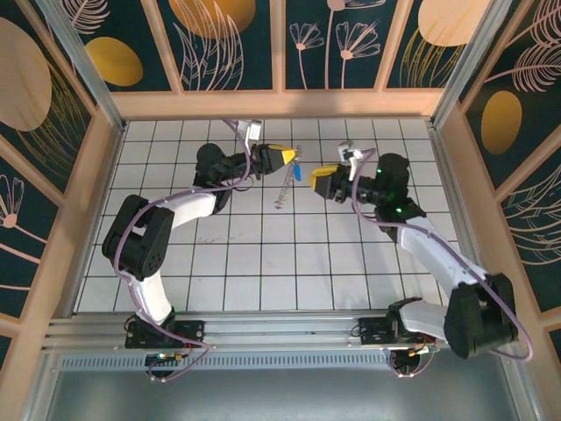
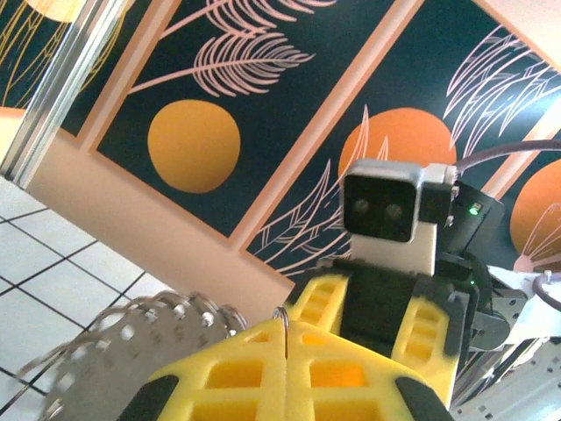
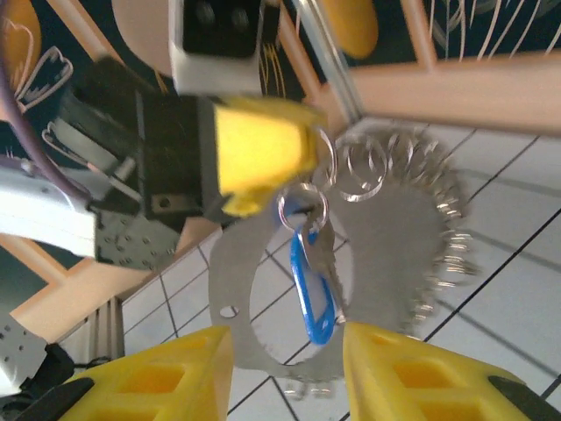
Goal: Put the keys on the keyring
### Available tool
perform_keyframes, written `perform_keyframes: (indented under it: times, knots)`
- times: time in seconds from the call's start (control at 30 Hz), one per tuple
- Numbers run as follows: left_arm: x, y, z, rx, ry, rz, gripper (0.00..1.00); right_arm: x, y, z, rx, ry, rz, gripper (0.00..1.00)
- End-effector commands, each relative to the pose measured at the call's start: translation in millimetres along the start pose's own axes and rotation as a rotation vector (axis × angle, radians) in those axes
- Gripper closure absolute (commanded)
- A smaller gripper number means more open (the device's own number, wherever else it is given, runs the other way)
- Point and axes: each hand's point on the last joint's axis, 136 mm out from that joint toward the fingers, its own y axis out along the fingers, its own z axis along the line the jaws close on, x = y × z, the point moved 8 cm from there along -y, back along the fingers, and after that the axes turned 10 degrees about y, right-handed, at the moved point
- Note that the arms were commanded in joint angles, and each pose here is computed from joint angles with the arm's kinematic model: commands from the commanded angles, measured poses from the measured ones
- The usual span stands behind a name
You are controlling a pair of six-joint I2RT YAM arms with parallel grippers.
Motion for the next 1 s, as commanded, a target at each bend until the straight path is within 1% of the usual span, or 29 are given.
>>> perform_keyframes:
  times: [0.0, 0.13, 0.23, 0.33, 0.57, 0.87, 0.97]
  knots:
    - [19.0, -3.1, -22.4, -0.058, 0.052, -0.114, 1.00, 22.7, -14.5, 16.6, 0.004, -0.017, -0.130, 0.60]
    - [18.1, -6.9, -24.5, -0.071, 0.030, -0.161, 1.00, 43.7, -13.8, 20.7, 0.015, 0.047, -0.229, 0.60]
    - [18.7, -8.1, -24.0, -0.067, 0.014, -0.186, 1.00, 52.3, -8.1, 17.0, 0.043, 0.120, -0.292, 0.60]
    - [19.7, -8.4, -24.1, -0.070, -0.003, -0.208, 1.00, 55.5, -0.9, 11.8, 0.088, 0.158, -0.323, 0.60]
    - [18.7, -6.8, -14.5, -0.043, -0.085, -0.236, 1.00, 62.5, 18.9, 6.6, 0.162, 0.207, -0.344, 0.59]
    - [15.9, -3.0, -11.5, -0.045, -0.102, -0.234, 1.00, 63.9, 41.5, 5.7, 0.197, 0.225, -0.326, 0.59]
    - [16.0, -0.9, -11.1, -0.050, -0.103, -0.231, 1.00, 61.6, 48.2, 2.1, 0.198, 0.235, -0.314, 0.57]
